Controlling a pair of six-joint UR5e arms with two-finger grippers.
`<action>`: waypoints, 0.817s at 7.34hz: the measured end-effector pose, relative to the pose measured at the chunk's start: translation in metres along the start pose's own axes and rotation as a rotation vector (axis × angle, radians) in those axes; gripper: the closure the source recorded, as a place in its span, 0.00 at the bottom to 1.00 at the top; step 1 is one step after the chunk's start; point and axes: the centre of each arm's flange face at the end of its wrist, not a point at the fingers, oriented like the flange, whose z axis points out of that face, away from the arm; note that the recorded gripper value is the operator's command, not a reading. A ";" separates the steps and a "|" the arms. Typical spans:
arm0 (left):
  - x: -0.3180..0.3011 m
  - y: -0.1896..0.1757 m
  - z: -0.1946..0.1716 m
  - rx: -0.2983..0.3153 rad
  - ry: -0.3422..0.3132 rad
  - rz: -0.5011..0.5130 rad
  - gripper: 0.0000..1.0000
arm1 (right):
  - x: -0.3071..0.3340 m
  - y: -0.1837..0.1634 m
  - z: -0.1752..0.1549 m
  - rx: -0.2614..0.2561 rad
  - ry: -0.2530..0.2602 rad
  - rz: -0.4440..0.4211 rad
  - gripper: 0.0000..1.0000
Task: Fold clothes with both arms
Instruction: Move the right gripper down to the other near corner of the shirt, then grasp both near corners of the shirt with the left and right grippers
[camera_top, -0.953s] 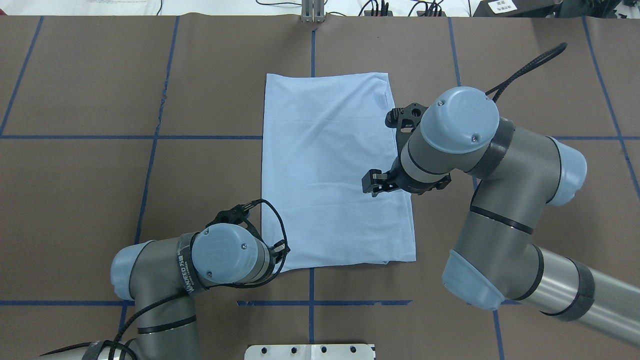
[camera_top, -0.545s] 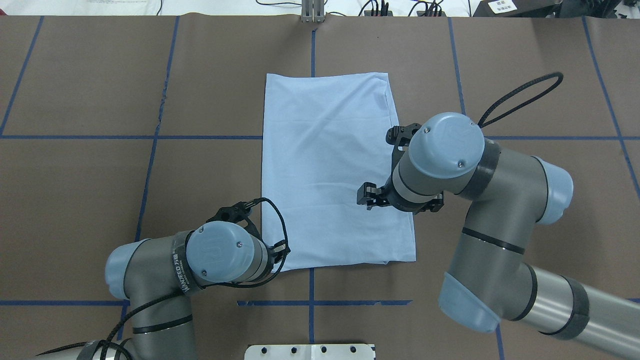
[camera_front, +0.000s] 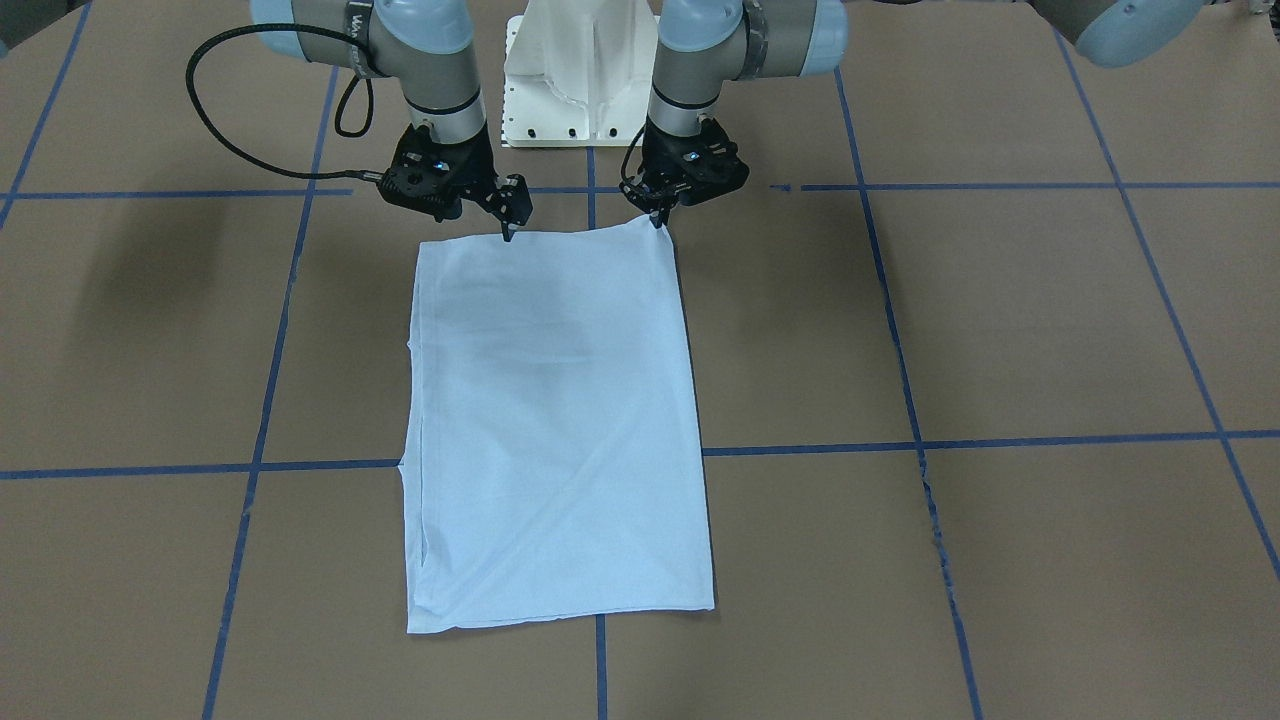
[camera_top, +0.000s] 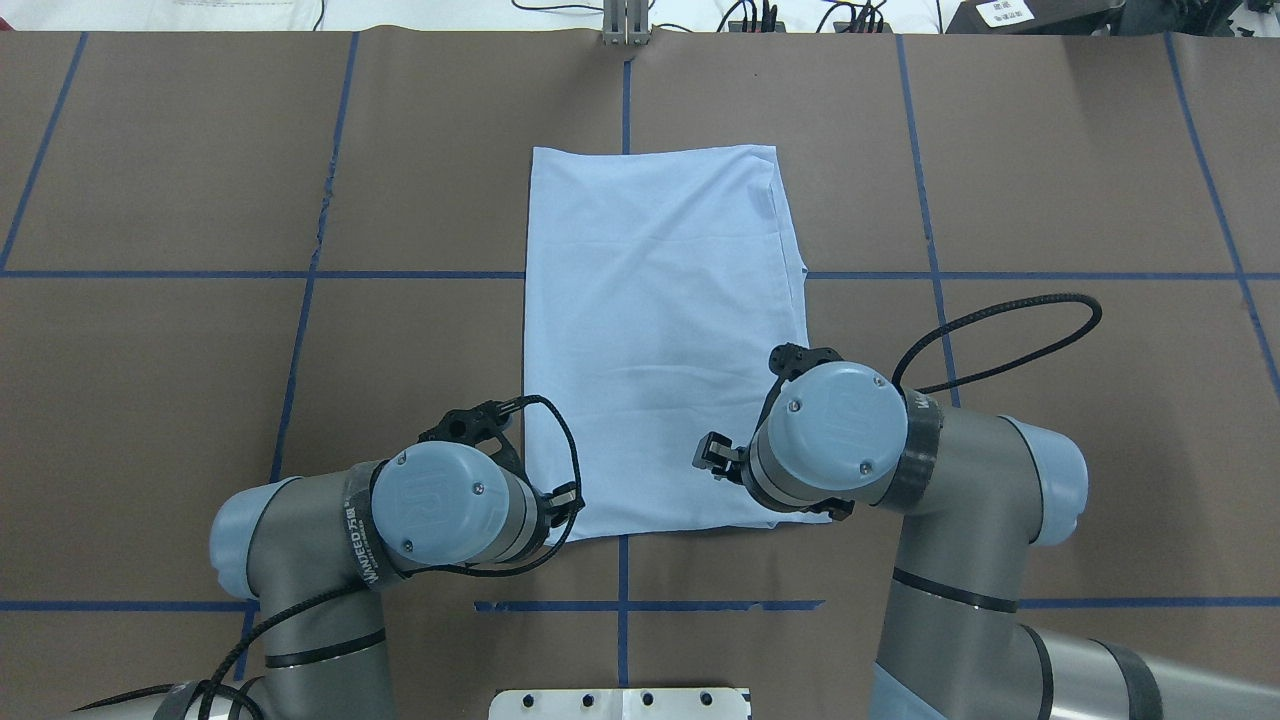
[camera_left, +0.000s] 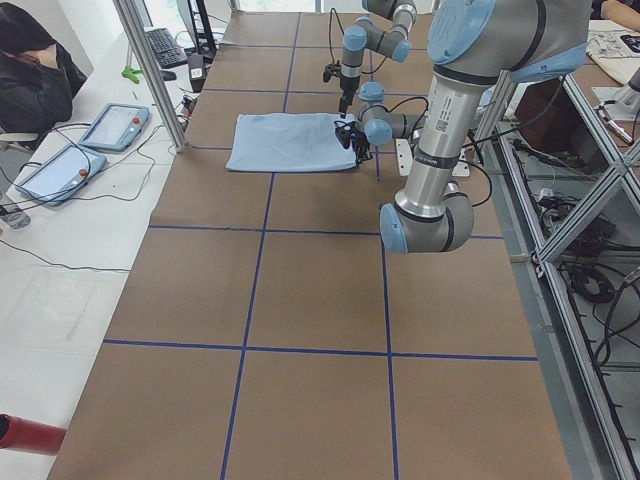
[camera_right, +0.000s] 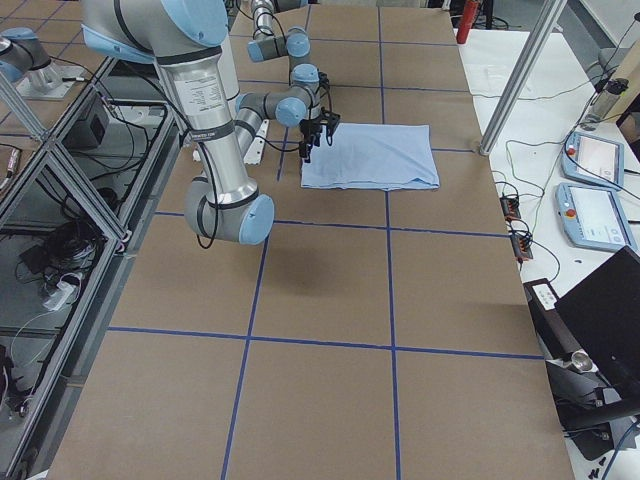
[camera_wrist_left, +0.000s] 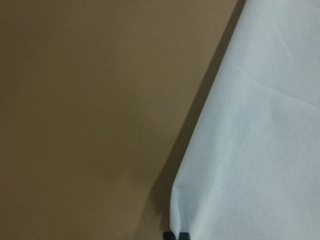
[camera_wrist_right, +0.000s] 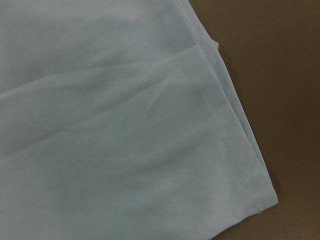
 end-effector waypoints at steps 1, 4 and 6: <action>0.000 0.001 0.000 -0.001 0.001 0.005 1.00 | 0.006 0.009 0.015 0.012 -0.002 0.048 0.00; 0.001 0.001 0.001 0.001 0.002 0.011 1.00 | 0.014 0.013 0.046 0.030 0.010 0.083 0.00; 0.001 0.001 0.000 0.000 0.004 0.013 1.00 | 0.017 0.010 0.057 0.038 0.027 0.088 0.00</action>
